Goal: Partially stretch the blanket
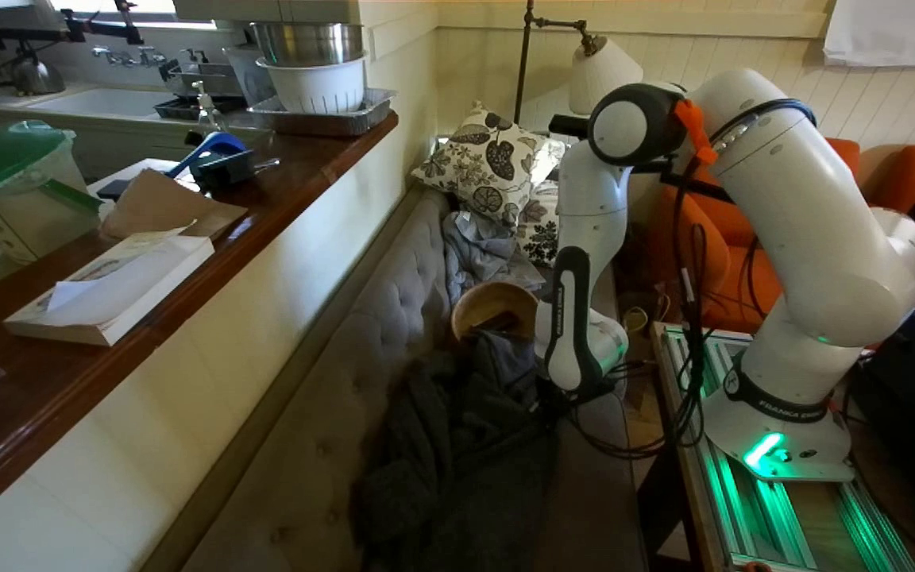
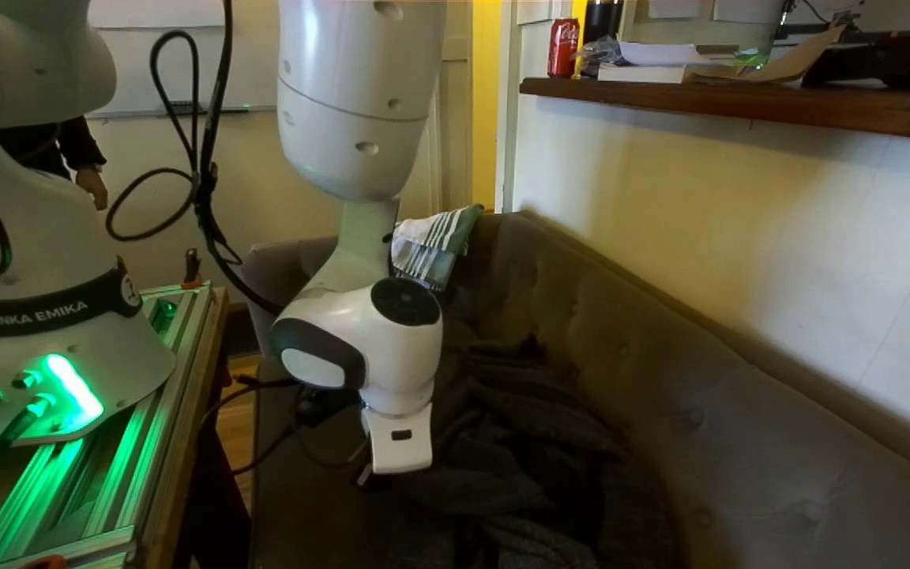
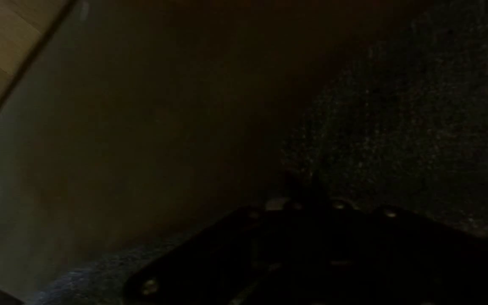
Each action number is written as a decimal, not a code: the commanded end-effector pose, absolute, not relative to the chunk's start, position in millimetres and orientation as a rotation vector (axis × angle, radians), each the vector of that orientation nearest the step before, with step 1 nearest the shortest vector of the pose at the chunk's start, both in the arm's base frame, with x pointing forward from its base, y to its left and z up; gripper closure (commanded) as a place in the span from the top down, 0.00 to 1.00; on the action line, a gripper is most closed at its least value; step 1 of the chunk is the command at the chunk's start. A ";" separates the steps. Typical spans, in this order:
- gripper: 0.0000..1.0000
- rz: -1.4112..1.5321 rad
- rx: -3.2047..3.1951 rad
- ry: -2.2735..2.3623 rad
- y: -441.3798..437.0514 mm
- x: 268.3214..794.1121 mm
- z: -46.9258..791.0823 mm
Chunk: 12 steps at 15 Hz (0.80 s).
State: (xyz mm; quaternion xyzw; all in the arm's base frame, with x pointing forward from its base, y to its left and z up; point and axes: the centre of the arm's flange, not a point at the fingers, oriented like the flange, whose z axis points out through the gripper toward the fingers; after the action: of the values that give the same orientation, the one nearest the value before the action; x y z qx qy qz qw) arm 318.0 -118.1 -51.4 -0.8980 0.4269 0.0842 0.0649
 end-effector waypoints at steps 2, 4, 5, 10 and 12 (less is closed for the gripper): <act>0.01 0.638 -2.747 1.233 -136.2 292.8 -39.2; 0.01 0.817 -2.739 1.239 -144.3 278.3 -39.9; 0.01 0.910 -2.724 1.242 -147.5 269.1 -43.8; 0.04 1.117 -2.680 1.235 -146.3 251.4 -48.3; 0.04 1.147 -2.674 1.229 -144.2 252.9 -47.9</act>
State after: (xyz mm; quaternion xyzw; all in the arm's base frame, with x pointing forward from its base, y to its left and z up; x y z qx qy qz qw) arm 252.9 -144.1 -47.9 -0.8465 0.3891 0.3632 -0.0086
